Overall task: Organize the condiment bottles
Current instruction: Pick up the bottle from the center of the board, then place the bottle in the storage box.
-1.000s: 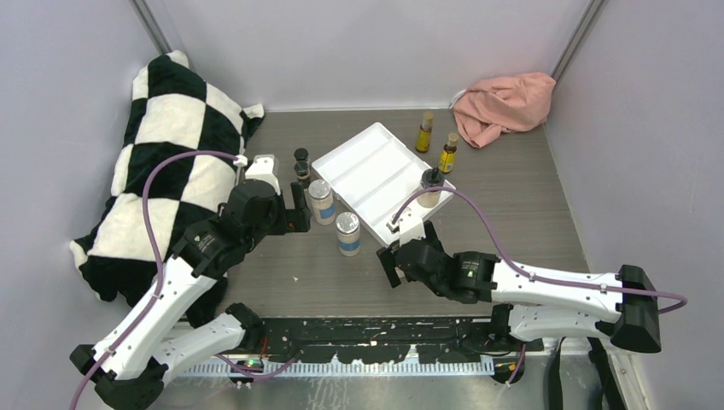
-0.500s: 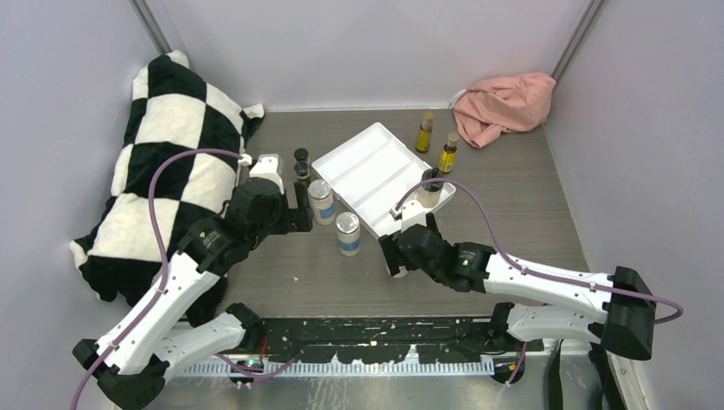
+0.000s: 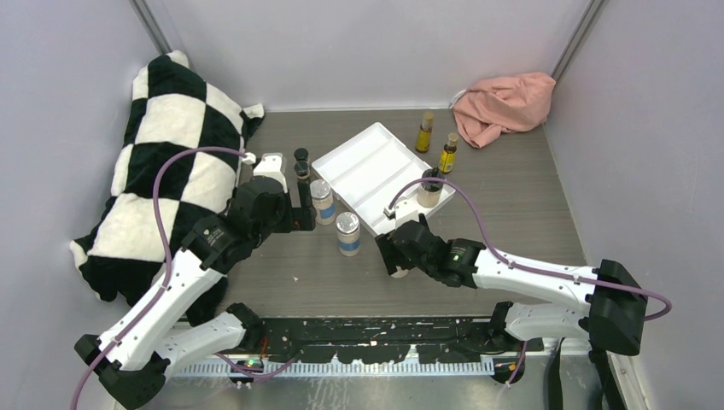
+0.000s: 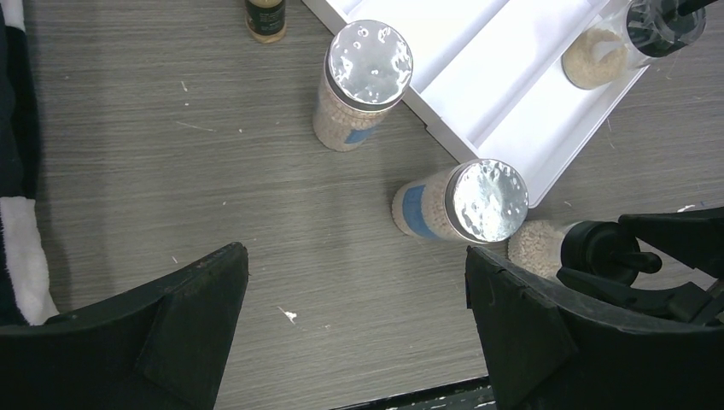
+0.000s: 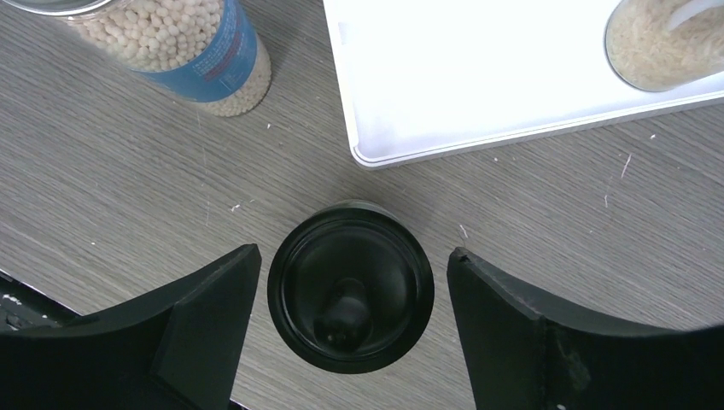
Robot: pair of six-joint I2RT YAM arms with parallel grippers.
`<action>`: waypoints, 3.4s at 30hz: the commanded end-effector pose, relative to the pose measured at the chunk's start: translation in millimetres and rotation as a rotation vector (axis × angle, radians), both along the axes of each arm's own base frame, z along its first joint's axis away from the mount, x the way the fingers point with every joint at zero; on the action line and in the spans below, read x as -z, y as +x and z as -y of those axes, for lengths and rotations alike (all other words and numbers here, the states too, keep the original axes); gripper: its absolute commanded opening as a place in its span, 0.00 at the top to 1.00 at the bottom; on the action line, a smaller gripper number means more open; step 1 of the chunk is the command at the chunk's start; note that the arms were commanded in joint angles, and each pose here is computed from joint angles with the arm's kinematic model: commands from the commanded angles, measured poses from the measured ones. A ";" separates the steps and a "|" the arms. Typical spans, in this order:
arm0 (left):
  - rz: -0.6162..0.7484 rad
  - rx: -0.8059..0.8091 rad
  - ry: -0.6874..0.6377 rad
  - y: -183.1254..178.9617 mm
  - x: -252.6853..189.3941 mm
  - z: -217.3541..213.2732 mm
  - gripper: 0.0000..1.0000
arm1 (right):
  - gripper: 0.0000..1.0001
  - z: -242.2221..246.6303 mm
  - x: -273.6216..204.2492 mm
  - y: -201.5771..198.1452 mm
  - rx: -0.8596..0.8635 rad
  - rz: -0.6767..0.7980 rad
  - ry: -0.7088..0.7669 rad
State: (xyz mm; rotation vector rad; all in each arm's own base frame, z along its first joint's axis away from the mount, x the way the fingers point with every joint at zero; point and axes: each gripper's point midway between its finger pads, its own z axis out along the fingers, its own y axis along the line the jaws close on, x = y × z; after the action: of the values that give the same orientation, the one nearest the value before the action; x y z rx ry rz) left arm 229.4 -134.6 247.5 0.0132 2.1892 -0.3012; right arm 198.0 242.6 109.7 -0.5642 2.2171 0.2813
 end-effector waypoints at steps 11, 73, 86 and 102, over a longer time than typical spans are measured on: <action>0.053 0.012 -0.027 4.1 -11.3 4.1 0.01 | 0.63 -1.4 -3.2 8.5 0.029 0.014 0.022; 0.050 0.047 -0.066 -4.1 -5.6 11.7 0.06 | 0.99 -8.5 -81.2 156.8 0.175 0.093 0.089; 0.057 0.054 -0.063 -2.8 -5.8 12.9 0.06 | 0.99 -1.6 -57.9 168.5 0.194 0.053 0.085; 0.068 0.065 -0.076 -2.9 -10.4 15.1 0.06 | 0.99 9.6 -58.3 158.5 0.210 0.047 0.081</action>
State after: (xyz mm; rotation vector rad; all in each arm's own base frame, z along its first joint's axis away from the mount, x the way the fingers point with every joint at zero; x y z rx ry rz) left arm 223.1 -142.6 244.4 0.0416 2.1652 -0.3643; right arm 355.7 235.2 145.2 -0.3176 2.2418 0.2143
